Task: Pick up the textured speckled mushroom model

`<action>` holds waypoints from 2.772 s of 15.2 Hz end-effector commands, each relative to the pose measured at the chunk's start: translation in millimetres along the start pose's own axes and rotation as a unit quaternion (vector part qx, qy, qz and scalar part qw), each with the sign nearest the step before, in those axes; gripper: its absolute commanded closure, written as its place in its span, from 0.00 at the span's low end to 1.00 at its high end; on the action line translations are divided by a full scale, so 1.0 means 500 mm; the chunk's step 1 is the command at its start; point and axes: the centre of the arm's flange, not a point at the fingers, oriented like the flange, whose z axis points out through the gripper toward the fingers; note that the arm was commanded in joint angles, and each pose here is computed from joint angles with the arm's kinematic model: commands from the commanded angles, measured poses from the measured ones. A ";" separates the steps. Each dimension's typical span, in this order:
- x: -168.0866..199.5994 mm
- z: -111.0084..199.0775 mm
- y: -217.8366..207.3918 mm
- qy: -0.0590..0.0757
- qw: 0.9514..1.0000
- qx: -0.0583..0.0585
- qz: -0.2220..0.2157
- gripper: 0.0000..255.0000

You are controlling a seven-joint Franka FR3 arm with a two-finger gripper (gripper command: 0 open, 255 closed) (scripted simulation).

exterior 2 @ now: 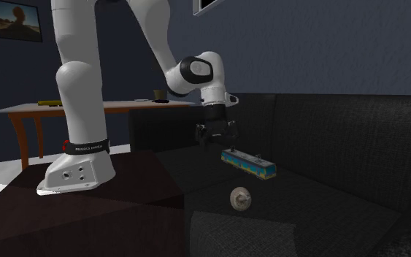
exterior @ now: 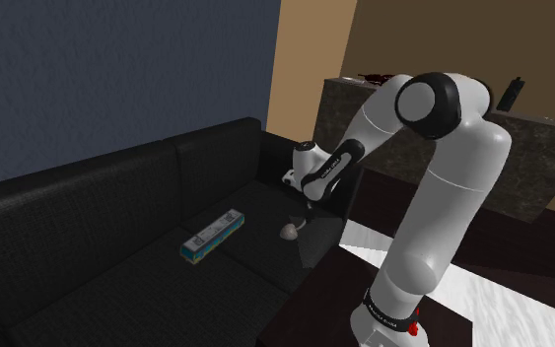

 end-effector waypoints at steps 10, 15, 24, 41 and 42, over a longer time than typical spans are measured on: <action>0.032 0.260 0.099 -0.044 0.990 -0.038 -0.131 0.00; 0.043 0.308 0.095 -0.045 0.989 -0.039 -0.135 0.00; 0.053 0.345 0.089 -0.045 0.989 -0.039 -0.135 1.00; 0.024 0.233 0.107 -0.045 0.989 -0.039 -0.135 1.00; 0.022 0.223 0.108 -0.045 0.989 -0.039 -0.135 1.00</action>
